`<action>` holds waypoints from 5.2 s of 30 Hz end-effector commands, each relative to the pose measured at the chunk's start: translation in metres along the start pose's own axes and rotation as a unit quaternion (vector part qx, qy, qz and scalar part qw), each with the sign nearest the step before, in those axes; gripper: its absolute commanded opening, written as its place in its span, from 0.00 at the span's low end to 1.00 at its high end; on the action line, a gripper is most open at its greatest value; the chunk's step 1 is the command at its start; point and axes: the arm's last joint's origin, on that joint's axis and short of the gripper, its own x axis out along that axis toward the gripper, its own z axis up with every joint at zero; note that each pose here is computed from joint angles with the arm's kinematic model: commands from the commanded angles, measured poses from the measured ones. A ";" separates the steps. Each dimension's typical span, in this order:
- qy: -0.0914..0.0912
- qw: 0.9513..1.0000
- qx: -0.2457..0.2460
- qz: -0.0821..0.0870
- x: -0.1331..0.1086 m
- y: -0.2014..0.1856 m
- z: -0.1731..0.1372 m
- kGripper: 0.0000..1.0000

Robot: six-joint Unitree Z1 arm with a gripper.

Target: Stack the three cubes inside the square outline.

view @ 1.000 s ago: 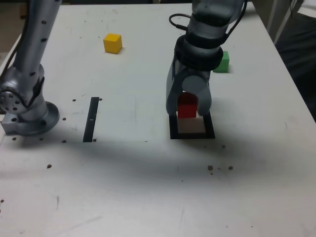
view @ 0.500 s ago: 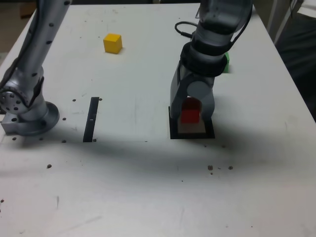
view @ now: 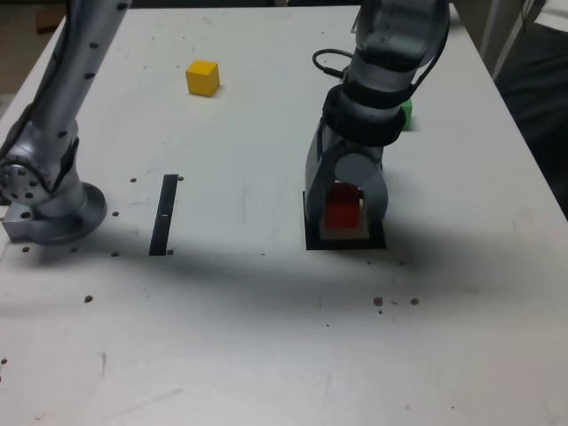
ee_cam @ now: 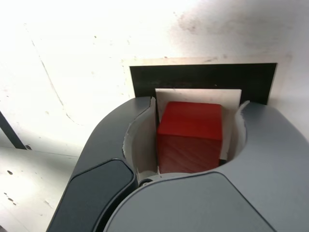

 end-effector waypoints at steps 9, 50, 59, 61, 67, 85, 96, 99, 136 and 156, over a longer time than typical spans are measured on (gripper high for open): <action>-0.012 1.000 -0.004 0.011 -0.012 0.002 -0.012 0.99; -0.014 0.998 0.019 0.060 -0.048 0.136 -0.189 1.00; 0.006 0.997 0.010 0.081 -0.044 0.179 -0.218 1.00; 0.012 0.996 0.010 0.088 -0.044 0.187 -0.222 0.99; 0.026 0.996 0.018 0.085 -0.038 0.214 -0.232 0.97; 0.050 0.997 0.052 0.035 0.009 0.286 -0.225 0.95; 0.045 0.997 0.058 0.007 0.042 0.301 -0.204 0.88; 0.044 0.997 0.055 0.007 0.046 0.304 -0.201 0.80; 0.012 0.997 0.068 0.038 0.014 0.274 -0.185 0.36; -0.006 0.995 0.096 0.038 -0.041 0.160 -0.142 0.36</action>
